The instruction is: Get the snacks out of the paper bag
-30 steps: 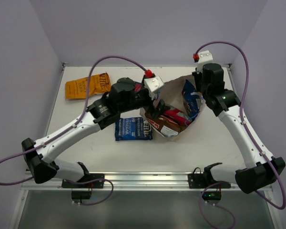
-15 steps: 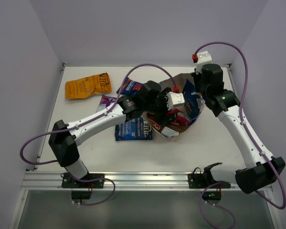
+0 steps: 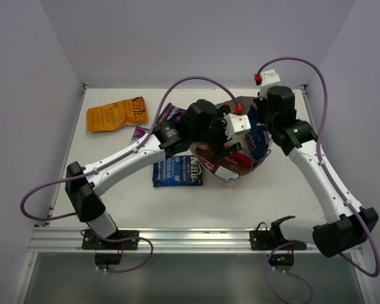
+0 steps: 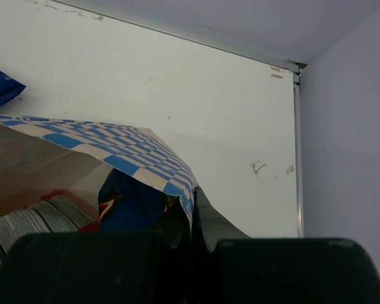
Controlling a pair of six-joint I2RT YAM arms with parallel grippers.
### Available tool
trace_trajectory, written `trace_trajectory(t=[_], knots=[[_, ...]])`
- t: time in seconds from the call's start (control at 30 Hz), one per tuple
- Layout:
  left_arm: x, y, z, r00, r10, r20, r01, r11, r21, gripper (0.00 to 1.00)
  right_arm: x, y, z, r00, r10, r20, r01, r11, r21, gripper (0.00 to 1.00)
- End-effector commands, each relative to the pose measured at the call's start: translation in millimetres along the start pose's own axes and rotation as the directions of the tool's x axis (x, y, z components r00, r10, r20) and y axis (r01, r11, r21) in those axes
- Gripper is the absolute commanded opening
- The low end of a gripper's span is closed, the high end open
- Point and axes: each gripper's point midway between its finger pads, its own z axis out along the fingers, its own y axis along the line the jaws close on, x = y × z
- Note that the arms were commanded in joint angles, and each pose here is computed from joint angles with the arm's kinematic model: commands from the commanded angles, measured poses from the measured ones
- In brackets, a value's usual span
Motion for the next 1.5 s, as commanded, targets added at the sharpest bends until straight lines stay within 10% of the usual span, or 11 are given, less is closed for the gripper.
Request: trace_trajectory(t=[0.0,0.43,0.67,0.8,1.03,1.47], knots=[[-57,24,-67,0.994,0.025,0.106,-0.008,0.988,-0.153,0.96,-30,-6,-14,0.993,0.031,0.118,-0.031,1.000,0.002,0.00],[-78,26,-93,0.988,0.056,0.145,-0.029,0.983,-0.182,0.95,-30,-9,-17,0.992,0.033,0.121,-0.034,0.999,0.008,0.00],[-73,111,-172,0.996,-0.038,0.085,0.086,0.720,-0.689,0.95,-29,-9,-17,0.992,0.036,0.123,-0.037,0.999,0.010,0.00],[-84,119,-209,0.989,-0.030,0.144,0.129,0.643,-0.755,0.96,-27,-6,-14,0.993,0.037,0.114,-0.037,0.999,0.003,0.00],[-115,34,-140,0.956,0.096,0.278,-0.018,0.962,-0.272,0.96,-29,-8,-16,0.993,0.032,0.117,-0.032,0.999,0.006,0.00],[-39,-23,-2,0.987,0.143,0.079,-0.152,0.979,0.132,0.91,-26,-6,-15,0.993,0.027,0.111,-0.027,1.000,-0.001,0.00]])
